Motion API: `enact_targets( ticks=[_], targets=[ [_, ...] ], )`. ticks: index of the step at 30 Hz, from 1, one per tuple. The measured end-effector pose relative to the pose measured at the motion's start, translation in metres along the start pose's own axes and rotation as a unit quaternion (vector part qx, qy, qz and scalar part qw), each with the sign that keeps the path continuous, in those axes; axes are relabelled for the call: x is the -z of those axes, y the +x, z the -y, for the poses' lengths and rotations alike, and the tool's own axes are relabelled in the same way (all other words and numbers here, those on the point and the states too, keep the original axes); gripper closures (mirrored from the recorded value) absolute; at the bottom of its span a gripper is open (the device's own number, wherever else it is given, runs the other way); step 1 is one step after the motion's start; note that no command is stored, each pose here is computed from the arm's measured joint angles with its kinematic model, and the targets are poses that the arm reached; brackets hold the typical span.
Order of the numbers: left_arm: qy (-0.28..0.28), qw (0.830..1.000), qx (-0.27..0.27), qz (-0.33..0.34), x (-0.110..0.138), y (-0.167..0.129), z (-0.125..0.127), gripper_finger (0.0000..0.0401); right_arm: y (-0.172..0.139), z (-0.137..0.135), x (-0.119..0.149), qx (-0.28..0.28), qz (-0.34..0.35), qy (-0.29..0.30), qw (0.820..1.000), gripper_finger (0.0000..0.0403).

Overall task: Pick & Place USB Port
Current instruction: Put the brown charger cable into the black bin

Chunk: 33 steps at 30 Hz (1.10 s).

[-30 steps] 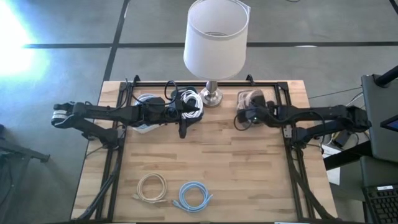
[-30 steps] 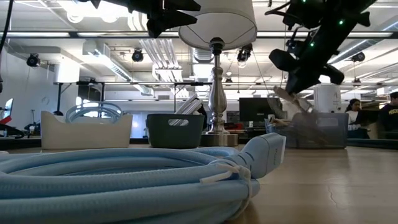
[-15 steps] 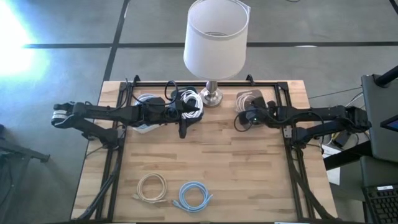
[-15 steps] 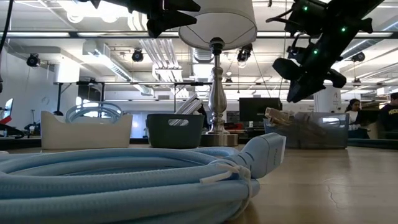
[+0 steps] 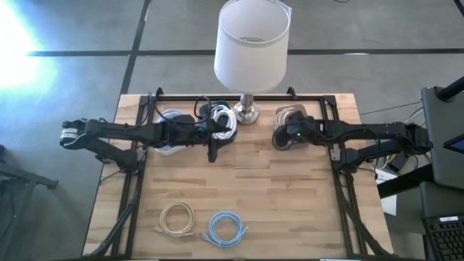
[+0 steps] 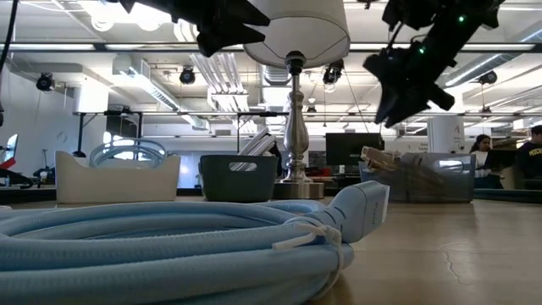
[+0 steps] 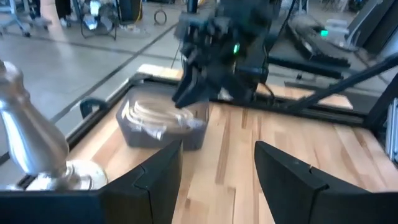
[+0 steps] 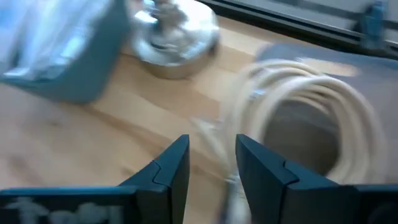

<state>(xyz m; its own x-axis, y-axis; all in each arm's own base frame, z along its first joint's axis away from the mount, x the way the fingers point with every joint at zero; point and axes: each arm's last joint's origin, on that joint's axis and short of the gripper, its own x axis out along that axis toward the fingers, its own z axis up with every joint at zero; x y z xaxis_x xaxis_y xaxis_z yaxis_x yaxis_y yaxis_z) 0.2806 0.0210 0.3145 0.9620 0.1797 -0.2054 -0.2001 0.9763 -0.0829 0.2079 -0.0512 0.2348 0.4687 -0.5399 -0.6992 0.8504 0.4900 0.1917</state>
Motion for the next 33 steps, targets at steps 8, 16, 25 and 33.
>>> enact_targets(
  ticks=[8, 16, 25, 33],
  targets=[
    [0.013, 0.994, 0.035, -0.1, 0.019, -0.003, 0.008, 0.0197, -0.006, -0.021, -0.005, -0.121, 0.021, -0.066, 0.99, 0.0293],
    [0.097, 0.962, 0.132, -0.218, 0.046, -0.018, 0.043, 0.0197, -0.014, -0.038, -0.003, -0.174, 0.06, -0.113, 0.976, 0.0306],
    [0.009, 0.905, 0.142, -0.4, 0.084, -0.052, 0.077, 0.0197, -0.022, -0.048, 0.009, -0.2, 0.058, -0.16, 0.965, 0.031],
    [-0.003, 0.863, 0.177, -0.474, 0.138, -0.079, 0.101, 0.0197, -0.017, -0.053, 0.016, -0.2, 0.047, -0.181, 0.962, 0.0297]
  ],
)
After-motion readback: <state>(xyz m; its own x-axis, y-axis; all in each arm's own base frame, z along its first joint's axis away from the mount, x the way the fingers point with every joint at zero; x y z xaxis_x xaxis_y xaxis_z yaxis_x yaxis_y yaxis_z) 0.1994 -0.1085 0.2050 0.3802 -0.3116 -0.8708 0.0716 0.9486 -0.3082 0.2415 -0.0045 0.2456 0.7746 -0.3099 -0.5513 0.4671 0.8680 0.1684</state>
